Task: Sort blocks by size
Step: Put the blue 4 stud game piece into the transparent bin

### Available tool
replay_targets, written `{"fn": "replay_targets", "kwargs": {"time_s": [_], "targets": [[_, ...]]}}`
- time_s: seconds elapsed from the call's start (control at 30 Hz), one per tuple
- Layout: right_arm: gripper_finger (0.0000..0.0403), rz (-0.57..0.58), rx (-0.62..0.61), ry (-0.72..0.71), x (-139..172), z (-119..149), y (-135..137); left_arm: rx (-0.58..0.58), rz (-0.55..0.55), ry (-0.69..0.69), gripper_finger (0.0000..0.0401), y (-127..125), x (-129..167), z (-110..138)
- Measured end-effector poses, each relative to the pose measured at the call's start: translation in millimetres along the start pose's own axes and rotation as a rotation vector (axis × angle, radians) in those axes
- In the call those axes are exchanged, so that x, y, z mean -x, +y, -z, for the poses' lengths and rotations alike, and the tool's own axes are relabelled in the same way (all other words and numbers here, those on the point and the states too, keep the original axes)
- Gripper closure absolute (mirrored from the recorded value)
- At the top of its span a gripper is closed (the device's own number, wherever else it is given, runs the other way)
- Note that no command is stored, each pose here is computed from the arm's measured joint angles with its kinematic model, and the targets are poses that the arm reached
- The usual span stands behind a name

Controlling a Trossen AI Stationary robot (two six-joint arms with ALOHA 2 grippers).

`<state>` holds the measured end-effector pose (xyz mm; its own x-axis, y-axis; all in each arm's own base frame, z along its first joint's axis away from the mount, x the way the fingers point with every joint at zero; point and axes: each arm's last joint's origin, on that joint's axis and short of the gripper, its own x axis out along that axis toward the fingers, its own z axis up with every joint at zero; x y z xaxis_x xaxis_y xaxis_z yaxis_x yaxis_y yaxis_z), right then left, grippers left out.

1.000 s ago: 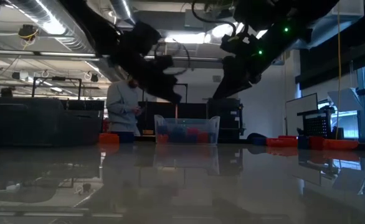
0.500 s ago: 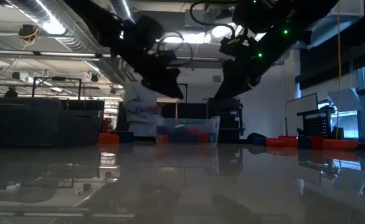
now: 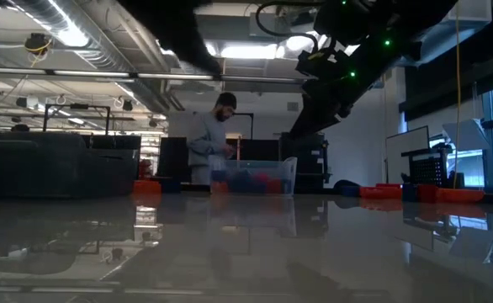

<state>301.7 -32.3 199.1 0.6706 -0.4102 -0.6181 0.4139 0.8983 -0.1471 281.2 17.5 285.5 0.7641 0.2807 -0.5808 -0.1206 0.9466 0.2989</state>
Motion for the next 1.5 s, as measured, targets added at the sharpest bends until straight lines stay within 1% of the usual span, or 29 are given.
{"fn": "replay_targets", "kwargs": {"time_s": [0.07, 0.17, 0.27, 0.33, 0.4, 0.53, 0.7, 0.77, 0.9, 1.0, 1.1, 1.27, 1.37, 1.5], "targets": [[0.0210, 0.000, 0.010, 0.000, 0.0, 0.0, 0.0, -0.041, 0.049, -0.052, 0.0162, -16.1, 14.5, -6.1], [0.0210, -0.005, 0.022, 0.001, 0.0, 0.0, 0.2, -0.065, 0.100, -0.124, 0.0162, -31.4, 30.1, -12.7], [0.0210, -0.021, 0.023, 0.002, 0.0, 0.1, 0.6, -0.104, 0.127, -0.172, 0.0162, -42.4, 36.5, -17.0], [0.0210, -0.022, 0.023, 0.003, 0.0, 0.1, 0.6, -0.109, 0.145, -0.209, 0.0162, -48.2, 39.6, -20.3], [0.0210, -0.022, 0.023, 0.004, 0.0, 0.2, 0.6, -0.094, 0.190, -0.235, 0.0162, -55.6, 43.0, -22.5], [0.0210, -0.039, 0.027, 0.014, -0.6, 1.3, 1.3, -0.109, 0.248, -0.244, 0.0162, -71.8, 49.9, -22.2], [0.0210, -0.046, 0.035, 0.035, -3.1, 4.1, 2.2, -0.159, 0.359, -0.123, 0.0162, -101.2, 64.4, -6.3], [0.0210, -0.046, 0.035, 0.035, -4.5, 4.4, 2.6, -0.133, 0.384, -0.059, 0.0162, -111.3, 71.0, 1.4], [0.0210, -0.044, 0.041, 0.052, -7.4, 7.0, 3.5, -0.036, 0.400, 0.128, 0.0162, -127.7, 85.7, 22.2], [0.0210, -0.042, 0.046, 0.067, -10.2, 9.4, 4.3, 0.057, 0.385, 0.293, 0.0162, -136.1, 98.4, 40.0], [0.0210, -0.048, 0.051, 0.082, -13.0, 11.7, 5.3, 0.139, 0.342, 0.429, 0.0162, -143.4, 113.5, 56.5], [0.0210, -0.075, 0.073, 0.088, -14.7, 12.8, 6.6, 0.247, 0.328, 0.555, 0.0162, -157.7, 136.9, 74.4], [0.0210, -0.077, 0.078, 0.088, -14.7, 12.8, 6.7, 0.270, 0.321, 0.598, 0.0162, -169.9, 144.3, 82.7], [0.0210, -0.078, 0.079, 0.089, -14.7, 12.9, 6.7, 0.236, 0.326, 0.709, 0.0162, -188.8, 145.1, 95.3]]}}
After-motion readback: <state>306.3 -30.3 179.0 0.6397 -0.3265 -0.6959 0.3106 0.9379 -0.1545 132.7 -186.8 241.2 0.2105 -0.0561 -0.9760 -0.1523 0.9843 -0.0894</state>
